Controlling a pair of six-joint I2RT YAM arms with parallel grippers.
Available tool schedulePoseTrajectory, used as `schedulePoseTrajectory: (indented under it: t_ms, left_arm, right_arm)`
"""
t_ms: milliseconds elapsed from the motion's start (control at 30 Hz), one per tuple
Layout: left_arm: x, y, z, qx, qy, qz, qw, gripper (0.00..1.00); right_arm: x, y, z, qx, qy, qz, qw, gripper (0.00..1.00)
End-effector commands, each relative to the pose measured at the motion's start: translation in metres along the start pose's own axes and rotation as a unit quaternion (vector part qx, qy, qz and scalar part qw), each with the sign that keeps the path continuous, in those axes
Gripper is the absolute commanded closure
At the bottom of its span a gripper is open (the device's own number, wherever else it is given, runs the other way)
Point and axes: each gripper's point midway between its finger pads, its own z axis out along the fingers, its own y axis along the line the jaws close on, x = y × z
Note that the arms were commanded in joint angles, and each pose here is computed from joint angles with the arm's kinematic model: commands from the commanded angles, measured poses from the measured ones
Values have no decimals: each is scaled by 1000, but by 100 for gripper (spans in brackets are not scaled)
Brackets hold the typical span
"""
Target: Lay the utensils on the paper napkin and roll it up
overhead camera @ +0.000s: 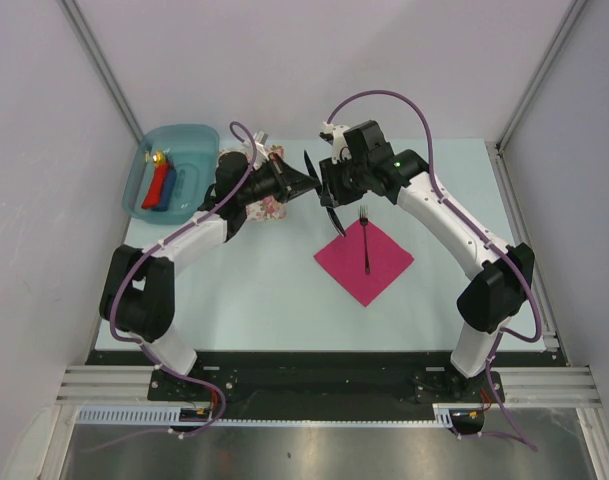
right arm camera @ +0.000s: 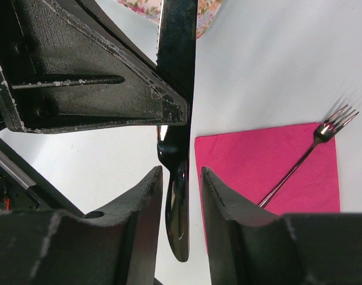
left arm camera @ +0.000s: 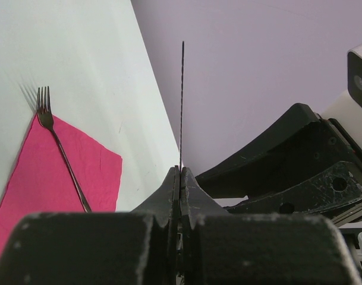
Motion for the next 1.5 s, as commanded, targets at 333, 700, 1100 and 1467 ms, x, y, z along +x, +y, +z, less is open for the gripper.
schedulePoseTrajectory:
  t_ms: [333,700,1100,1467]
  left_arm:
    - [-10,-34,-1,46,-11,16,999,100]
    - [-36,-8,-38,-24,-42,75,996,1]
    - [-97,34,-133,-222,-119,230,940,0]
    - [-113,30,-142,-239,-125,315,910,0]
  right_arm:
    - [-15,2,-10,1,-29,-8,1000,100]
    - [-17,-39,-6,42,-64,58,995,100]
    - [87,-98,46,83,-14,122,989,100]
    - [108,-119,68,115,-10,169,979,100]
